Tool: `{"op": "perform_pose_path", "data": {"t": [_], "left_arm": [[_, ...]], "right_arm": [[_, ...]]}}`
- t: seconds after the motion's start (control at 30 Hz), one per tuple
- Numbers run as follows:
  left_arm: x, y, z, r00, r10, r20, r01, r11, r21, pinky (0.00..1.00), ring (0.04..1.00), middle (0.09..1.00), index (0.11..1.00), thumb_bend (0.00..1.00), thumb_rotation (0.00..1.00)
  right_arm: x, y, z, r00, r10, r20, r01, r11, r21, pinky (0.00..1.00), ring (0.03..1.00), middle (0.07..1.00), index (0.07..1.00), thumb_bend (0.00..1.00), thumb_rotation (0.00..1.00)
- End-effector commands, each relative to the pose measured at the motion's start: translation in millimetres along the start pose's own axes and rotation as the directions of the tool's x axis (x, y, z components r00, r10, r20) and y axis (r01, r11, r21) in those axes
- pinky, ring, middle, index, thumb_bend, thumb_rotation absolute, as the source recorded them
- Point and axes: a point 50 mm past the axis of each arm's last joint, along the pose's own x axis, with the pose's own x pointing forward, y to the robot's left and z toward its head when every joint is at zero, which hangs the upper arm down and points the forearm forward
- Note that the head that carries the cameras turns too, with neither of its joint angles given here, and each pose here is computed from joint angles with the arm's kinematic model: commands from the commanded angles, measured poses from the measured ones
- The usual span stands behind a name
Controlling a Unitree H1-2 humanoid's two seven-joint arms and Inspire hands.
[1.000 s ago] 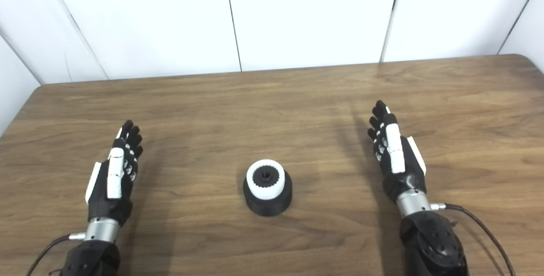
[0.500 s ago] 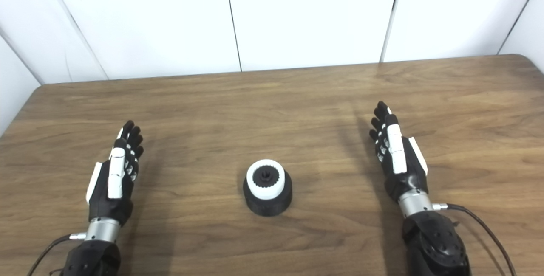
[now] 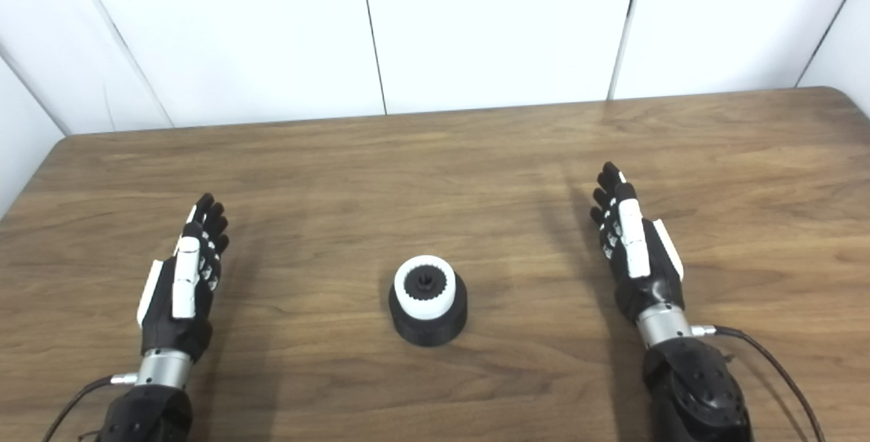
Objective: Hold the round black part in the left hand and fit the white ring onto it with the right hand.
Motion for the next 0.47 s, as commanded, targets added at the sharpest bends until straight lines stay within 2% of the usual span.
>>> {"op": "perform_pose_path", "data": {"t": [0.0, 0.43], "left_arm": [[6.7, 3.0, 17.2, 0.998, -0.001, 0.067, 0.000, 1.000, 0.027, 1.00, 1.000, 1.000, 1.000, 0.45, 1.00], [4.0, 6.4, 7.6, 0.998, 0.005, 0.061, -0.006, 1.000, 0.022, 1.00, 1.000, 1.000, 1.000, 0.44, 1.00]], "right_arm": [[10.6, 3.1, 20.3, 0.995, 0.019, 0.099, -0.018, 1.000, -0.007, 1.00, 1.000, 1.000, 1.000, 0.53, 1.00], [8.5, 2.1, 19.0, 0.995, 0.022, 0.096, -0.023, 1.000, 0.005, 1.00, 1.000, 1.000, 1.000, 0.55, 1.00]]}}
